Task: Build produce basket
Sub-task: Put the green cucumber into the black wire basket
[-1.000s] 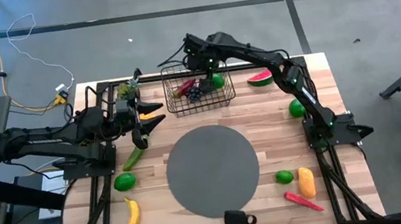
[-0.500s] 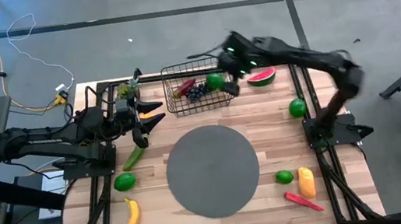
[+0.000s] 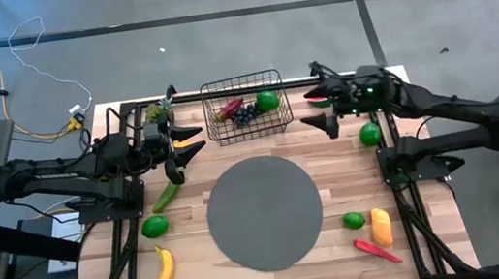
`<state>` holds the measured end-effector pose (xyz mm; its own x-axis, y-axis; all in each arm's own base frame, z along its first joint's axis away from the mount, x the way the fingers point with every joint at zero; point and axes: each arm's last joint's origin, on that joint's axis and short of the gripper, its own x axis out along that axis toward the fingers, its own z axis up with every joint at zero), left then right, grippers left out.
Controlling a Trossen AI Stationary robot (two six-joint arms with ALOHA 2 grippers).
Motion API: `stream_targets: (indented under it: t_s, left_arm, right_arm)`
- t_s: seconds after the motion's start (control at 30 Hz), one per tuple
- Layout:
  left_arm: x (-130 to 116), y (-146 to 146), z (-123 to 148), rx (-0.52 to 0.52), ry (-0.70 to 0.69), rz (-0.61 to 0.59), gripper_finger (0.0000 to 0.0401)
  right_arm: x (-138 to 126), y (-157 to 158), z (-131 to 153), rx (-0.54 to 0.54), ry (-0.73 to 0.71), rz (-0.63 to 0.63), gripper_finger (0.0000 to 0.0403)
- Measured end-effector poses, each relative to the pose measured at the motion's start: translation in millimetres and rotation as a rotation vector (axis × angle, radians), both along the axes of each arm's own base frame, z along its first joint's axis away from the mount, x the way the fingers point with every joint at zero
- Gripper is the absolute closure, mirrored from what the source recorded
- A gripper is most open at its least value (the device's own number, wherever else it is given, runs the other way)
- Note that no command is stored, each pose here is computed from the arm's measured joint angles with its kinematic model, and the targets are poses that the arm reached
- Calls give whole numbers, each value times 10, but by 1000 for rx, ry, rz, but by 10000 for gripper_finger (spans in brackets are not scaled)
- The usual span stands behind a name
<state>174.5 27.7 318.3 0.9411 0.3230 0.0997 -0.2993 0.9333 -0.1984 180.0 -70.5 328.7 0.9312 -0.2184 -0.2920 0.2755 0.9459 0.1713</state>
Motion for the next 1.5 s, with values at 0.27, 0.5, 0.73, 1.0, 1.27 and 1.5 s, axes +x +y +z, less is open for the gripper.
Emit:
stream_targets:
  t_s: [0.27, 0.5, 0.73, 1.0, 1.27, 1.5]
  left_arm:
    - [0, 0, 0, 0, 0, 0, 208]
    - [0, 0, 0, -2, -1, 0, 208]
    - [0, 0, 0, -3, -1, 0, 208]
    - [0, 0, 0, 0, -1, 0, 208]
    - [-1, 2, -2, -1, 2, 8, 208]
    - [-1, 3, -3, -1, 3, 9, 208]
  right_arm:
    - [-76, 32, 97, 202, -160, -62, 13]
    - [-70, 29, 110, 288, -194, -82, 13]
    - [-73, 30, 91, 191, -152, -60, 13]
    - [-50, 24, 42, 217, -114, -55, 13]
    - [-38, 18, 33, 142, -92, -39, 13]
    - [-39, 18, 33, 146, -92, -41, 13]
